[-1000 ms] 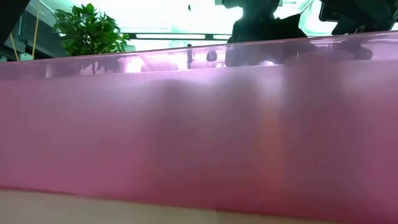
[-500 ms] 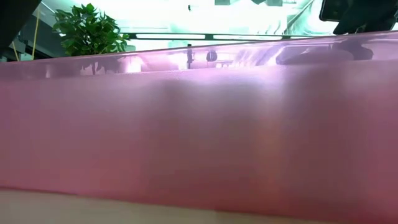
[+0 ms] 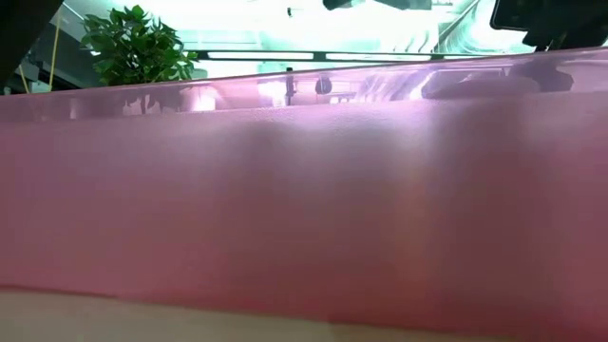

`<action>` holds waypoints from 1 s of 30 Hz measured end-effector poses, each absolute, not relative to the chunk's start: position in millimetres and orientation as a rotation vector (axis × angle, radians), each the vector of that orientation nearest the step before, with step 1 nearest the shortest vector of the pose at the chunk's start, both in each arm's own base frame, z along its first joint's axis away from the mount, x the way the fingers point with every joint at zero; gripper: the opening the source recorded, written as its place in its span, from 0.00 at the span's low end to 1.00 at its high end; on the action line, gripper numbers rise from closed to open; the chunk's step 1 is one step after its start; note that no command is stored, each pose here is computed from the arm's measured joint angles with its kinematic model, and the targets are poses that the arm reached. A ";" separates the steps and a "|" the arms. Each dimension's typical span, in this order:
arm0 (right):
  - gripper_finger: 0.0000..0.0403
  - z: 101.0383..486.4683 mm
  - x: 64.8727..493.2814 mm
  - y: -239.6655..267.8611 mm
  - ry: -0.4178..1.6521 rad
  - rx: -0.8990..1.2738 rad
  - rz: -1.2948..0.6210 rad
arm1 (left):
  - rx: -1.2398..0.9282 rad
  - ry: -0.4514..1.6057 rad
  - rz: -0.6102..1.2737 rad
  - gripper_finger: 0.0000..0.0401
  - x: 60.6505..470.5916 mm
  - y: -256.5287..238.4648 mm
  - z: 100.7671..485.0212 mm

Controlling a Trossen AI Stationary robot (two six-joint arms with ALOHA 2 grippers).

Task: Pick and place pill bottles into a basket
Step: Put the white medicine bottle into the red container

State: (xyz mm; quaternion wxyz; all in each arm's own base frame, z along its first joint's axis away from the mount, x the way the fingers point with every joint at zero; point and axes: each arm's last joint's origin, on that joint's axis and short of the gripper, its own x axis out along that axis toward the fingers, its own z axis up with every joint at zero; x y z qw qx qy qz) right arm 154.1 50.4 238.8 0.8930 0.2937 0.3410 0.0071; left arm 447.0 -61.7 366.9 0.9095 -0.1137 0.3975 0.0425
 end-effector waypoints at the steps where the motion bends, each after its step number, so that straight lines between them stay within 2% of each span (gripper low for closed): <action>1: 0.72 239.1 153.8 50.3 0.706 0.610 0.017 | -0.230 0.820 0.095 0.62 444.7 -60.0 369.4; 7: 0.72 240.3 152.1 50.3 0.707 0.606 0.038 | -0.213 0.818 0.139 0.62 427.6 -42.7 387.8; 12: 0.72 241.2 150.2 50.3 0.712 0.597 0.065 | -0.205 0.729 0.218 0.62 405.9 -23.6 418.4; 23: 0.72 246.2 145.2 48.9 0.679 0.565 0.103 | -0.139 0.569 0.393 0.62 336.2 -7.1 481.1; 30: 0.72 247.6 145.1 47.0 0.651 0.566 0.068 | -0.102 0.608 0.422 0.62 294.5 -4.1 497.4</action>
